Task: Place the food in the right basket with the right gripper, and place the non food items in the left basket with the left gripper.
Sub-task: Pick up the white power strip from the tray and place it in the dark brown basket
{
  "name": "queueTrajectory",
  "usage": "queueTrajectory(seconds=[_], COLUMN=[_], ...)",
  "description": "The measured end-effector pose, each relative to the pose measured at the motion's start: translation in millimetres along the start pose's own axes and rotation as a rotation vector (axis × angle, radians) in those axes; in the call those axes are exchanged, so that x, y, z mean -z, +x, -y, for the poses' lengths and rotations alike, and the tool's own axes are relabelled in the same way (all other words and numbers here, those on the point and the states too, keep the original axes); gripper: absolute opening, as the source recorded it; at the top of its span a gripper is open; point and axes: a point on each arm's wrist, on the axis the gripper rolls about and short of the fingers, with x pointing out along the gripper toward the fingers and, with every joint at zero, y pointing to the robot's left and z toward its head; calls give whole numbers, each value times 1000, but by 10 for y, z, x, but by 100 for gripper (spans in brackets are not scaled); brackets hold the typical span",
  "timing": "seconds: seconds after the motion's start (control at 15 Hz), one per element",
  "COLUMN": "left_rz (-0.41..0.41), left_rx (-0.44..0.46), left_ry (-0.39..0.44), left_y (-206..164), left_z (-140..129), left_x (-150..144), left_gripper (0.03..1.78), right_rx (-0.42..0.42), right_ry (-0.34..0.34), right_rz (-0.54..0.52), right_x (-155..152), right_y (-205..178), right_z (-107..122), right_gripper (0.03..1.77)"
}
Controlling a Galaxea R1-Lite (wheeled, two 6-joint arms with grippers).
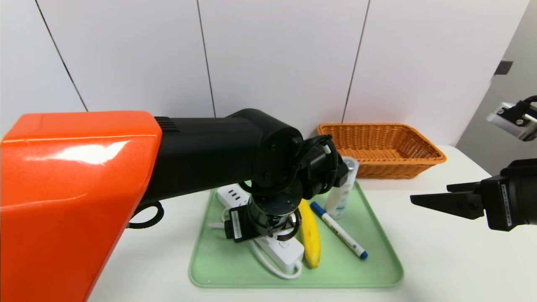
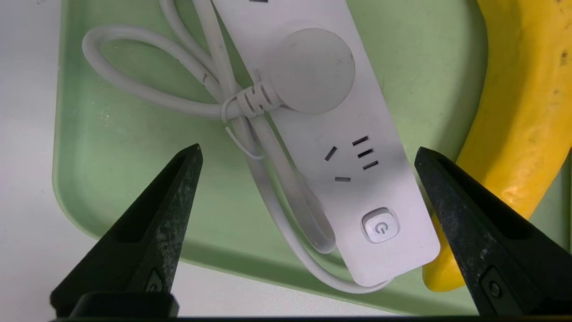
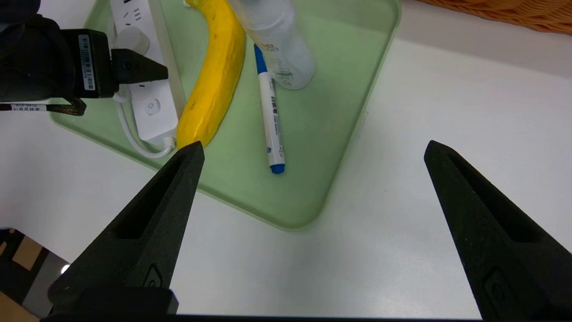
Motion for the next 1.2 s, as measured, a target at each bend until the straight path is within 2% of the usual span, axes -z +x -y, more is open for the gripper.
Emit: queueTrajectory(seconds=[1.2], left_rz=[-8], left_rx=[-37], left_ry=[1], left_y=[236], left_z=[38], left_x=[-29], left_gripper=[169], right_rx=[-15], right_ry=[-11], right_rz=[-3], right_x=[5], right_y=[4], right_z=[-32], right_gripper=[170])
